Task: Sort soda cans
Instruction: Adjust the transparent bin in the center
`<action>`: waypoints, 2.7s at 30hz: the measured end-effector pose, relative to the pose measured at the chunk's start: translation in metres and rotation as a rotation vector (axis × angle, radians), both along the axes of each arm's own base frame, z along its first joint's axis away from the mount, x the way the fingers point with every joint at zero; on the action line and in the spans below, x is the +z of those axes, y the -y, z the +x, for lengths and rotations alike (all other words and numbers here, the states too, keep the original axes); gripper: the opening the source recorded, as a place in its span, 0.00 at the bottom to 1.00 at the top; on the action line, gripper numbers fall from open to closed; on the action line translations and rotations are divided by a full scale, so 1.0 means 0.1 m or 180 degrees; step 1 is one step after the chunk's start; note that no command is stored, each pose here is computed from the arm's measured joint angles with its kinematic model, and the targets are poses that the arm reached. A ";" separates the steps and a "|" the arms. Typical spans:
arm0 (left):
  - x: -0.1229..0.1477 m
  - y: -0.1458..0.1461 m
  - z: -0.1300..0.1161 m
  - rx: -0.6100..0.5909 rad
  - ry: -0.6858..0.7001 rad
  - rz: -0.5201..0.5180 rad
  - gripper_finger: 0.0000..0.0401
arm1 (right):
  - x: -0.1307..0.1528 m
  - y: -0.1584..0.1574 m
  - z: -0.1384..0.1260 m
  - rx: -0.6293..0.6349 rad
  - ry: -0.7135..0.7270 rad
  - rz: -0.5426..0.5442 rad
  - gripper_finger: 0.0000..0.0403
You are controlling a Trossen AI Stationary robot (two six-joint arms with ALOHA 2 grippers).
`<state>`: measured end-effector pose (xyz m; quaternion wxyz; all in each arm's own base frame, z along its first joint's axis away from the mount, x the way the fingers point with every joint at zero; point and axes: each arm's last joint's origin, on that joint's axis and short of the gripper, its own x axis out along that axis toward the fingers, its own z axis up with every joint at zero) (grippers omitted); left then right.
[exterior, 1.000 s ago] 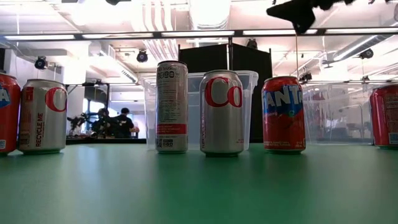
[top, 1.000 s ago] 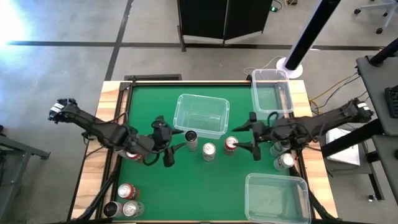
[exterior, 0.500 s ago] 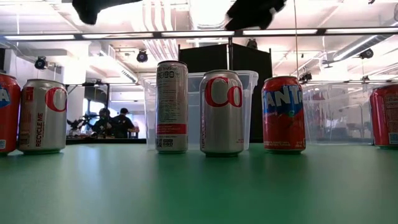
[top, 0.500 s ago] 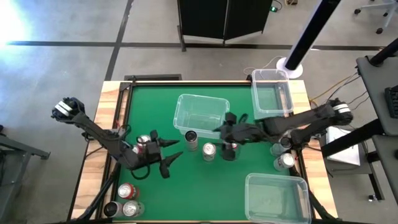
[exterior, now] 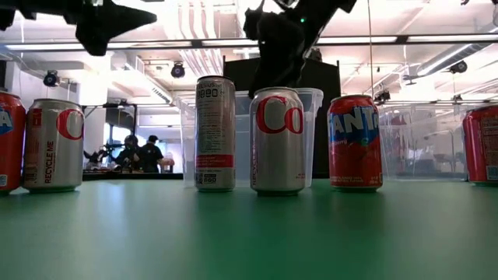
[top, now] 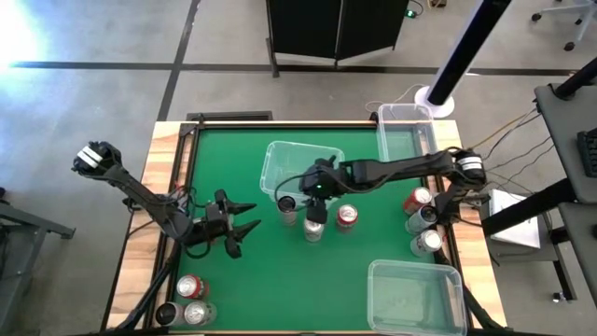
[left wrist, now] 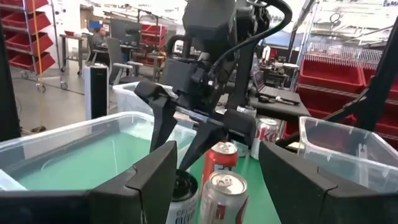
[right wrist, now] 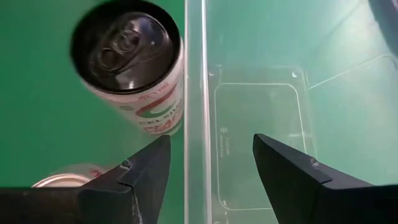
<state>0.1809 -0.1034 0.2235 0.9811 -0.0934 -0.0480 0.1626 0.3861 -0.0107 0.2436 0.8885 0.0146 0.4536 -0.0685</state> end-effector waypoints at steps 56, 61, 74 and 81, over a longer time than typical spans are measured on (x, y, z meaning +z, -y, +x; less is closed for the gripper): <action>0.07 0.14 0.22 0.0168 -0.0182 0.0202 0.53 | 0.25 0.73 0.30 -0.3488 0.1008 0.0999 0.33; 0.07 0.14 0.22 0.0169 -0.0182 0.0201 0.53 | 0.57 0.73 0.19 -0.3057 0.1101 0.0777 0.51; 0.10 0.12 0.22 0.0376 -0.0222 0.0291 0.53 | 0.53 1.27 -0.35 -0.3182 0.0058 0.0071 0.61; 0.11 0.11 0.23 0.0460 -0.0269 0.0384 0.53 | 0.29 1.60 -0.40 -0.3313 -0.0072 0.0314 0.56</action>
